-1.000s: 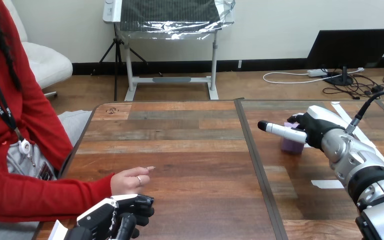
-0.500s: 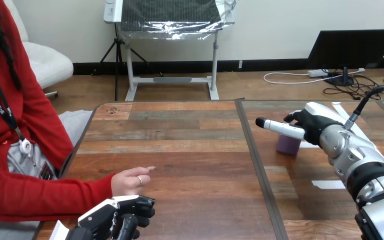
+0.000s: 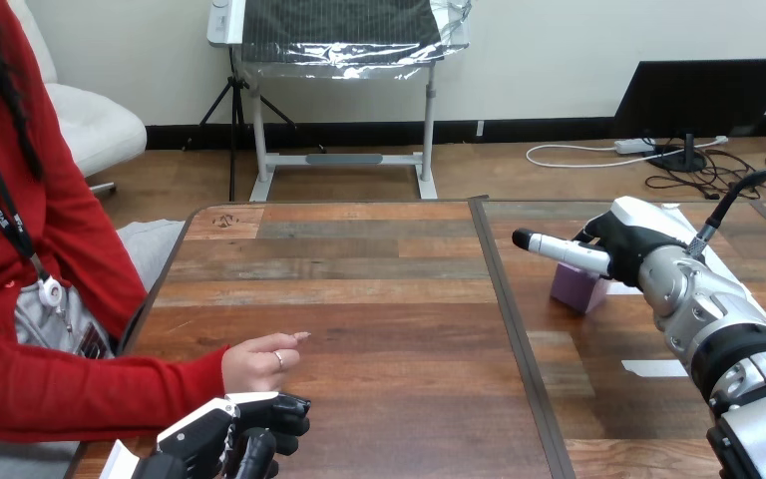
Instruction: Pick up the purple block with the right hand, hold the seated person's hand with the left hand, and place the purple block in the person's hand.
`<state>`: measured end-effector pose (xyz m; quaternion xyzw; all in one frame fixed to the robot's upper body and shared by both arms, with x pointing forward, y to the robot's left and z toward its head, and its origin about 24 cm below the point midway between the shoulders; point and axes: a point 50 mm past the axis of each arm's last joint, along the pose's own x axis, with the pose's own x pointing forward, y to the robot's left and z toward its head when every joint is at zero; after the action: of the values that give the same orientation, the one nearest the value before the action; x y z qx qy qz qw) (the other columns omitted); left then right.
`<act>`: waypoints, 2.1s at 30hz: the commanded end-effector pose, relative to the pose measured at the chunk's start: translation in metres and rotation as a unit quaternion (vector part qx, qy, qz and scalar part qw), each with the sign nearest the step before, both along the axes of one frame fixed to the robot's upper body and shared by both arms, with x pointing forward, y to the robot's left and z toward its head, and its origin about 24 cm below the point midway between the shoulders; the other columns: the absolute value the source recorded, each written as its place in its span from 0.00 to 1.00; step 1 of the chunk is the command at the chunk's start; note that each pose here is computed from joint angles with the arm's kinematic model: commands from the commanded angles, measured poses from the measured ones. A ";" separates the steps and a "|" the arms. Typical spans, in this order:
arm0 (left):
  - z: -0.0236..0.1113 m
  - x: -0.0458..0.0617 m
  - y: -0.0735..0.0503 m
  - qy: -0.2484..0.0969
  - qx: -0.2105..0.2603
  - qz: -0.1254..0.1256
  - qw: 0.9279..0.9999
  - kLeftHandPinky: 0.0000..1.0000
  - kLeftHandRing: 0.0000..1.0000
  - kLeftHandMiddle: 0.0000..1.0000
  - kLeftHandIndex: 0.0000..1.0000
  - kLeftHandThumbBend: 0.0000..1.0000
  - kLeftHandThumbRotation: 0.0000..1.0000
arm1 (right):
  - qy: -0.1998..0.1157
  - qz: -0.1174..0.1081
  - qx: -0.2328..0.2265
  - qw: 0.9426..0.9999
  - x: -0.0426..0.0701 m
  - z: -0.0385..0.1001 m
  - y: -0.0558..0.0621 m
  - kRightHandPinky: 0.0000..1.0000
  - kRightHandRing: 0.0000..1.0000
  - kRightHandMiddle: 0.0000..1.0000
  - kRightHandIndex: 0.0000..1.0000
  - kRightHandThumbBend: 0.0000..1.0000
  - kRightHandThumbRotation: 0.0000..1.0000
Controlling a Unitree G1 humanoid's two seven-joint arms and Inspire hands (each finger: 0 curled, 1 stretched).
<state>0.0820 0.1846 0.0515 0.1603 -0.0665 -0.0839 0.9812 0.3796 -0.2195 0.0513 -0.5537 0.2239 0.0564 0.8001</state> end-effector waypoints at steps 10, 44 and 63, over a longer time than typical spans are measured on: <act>0.010 0.008 0.001 -0.038 0.005 -0.006 0.999 0.57 0.65 0.67 0.65 0.44 0.89 | -0.083 -0.006 0.005 0.996 0.007 0.013 0.007 0.33 0.42 0.45 0.49 0.79 1.00; 0.006 0.015 0.000 -0.038 0.001 -0.011 0.999 0.57 0.64 0.67 0.65 0.41 0.88 | -0.209 -0.032 0.038 0.977 0.011 0.032 0.005 0.13 0.13 0.18 0.21 0.77 0.92; 0.005 0.020 -0.001 -0.041 -0.001 -0.016 0.999 0.57 0.64 0.67 0.65 0.40 0.86 | -0.238 -0.038 0.067 0.968 0.015 0.044 0.006 0.11 0.11 0.16 0.20 0.78 0.90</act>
<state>0.0919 0.1837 0.0525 0.1609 -0.0846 -0.0882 0.9794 0.3818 -0.2207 0.0658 -0.5015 0.0927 -0.0781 0.8566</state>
